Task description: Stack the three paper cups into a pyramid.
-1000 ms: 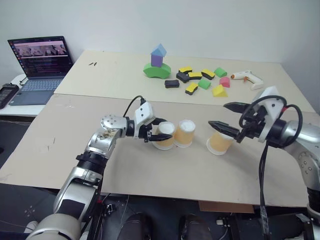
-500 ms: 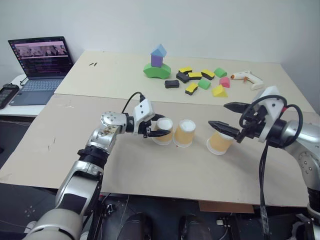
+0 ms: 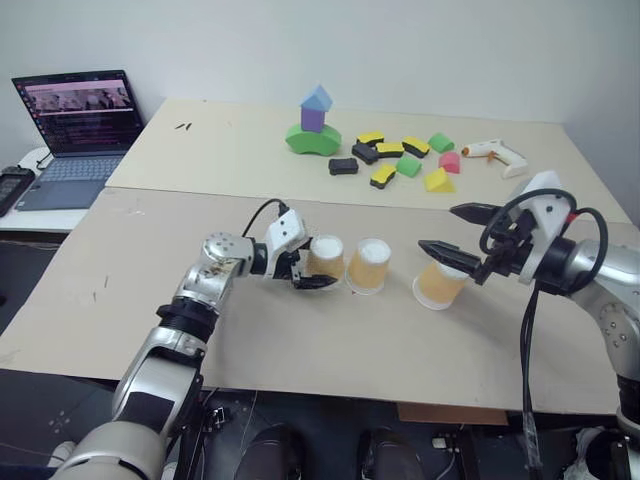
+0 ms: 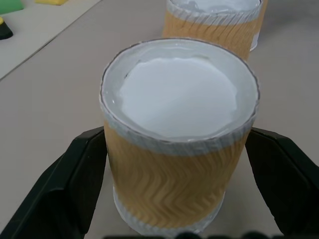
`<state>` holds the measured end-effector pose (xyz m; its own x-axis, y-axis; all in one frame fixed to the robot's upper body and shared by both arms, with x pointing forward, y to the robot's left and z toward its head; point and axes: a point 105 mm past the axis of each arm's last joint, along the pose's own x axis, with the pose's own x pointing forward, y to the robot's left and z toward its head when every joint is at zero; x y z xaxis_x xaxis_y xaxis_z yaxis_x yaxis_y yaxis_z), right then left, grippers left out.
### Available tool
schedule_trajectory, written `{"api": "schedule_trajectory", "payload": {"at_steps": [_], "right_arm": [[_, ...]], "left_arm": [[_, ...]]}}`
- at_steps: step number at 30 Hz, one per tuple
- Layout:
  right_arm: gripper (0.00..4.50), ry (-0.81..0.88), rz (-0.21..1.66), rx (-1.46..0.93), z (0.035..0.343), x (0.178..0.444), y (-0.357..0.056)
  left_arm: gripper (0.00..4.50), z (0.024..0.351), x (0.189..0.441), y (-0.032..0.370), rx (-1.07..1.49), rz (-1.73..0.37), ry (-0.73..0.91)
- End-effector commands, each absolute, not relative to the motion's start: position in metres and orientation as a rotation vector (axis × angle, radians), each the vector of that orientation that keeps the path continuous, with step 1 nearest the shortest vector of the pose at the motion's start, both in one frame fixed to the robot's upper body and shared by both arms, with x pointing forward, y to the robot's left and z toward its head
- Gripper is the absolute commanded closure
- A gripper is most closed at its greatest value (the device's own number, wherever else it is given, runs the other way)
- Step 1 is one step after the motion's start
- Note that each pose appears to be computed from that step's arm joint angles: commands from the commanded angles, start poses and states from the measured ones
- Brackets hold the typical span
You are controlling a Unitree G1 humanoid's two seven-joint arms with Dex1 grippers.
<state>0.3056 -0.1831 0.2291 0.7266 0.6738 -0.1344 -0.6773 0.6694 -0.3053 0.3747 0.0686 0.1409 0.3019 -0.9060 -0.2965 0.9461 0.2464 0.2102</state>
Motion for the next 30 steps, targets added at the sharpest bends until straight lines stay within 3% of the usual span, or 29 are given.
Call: {"api": "schedule_trajectory", "payload": {"at_steps": [1,11,16,20,25,30], "right_arm": [[0.0,-0.036,0.749,-0.369,0.243,0.303,-0.185],[0.0,-0.025,0.762,-0.364,0.24,0.302,-0.186],[0.0,0.075,0.675,-0.348,0.223,0.293,-0.228],[0.0,0.15,0.574,-0.361,0.212,0.28,-0.268],[0.0,0.166,0.531,-0.356,0.216,0.27,-0.288],[0.0,0.238,0.628,-0.321,0.178,0.282,-0.263]], "left_arm": [[0.03,0.173,0.371,0.074,0.4,-1.271,0.036],[0.03,0.221,0.327,0.107,0.42,-1.403,0.075],[0.03,0.262,0.314,0.112,0.372,-1.413,0.014],[0.03,0.264,0.314,0.117,0.395,-1.387,0.019],[0.03,0.261,0.312,0.117,0.398,-1.384,0.027],[0.03,0.258,0.316,0.114,0.391,-1.375,0.03]]}}
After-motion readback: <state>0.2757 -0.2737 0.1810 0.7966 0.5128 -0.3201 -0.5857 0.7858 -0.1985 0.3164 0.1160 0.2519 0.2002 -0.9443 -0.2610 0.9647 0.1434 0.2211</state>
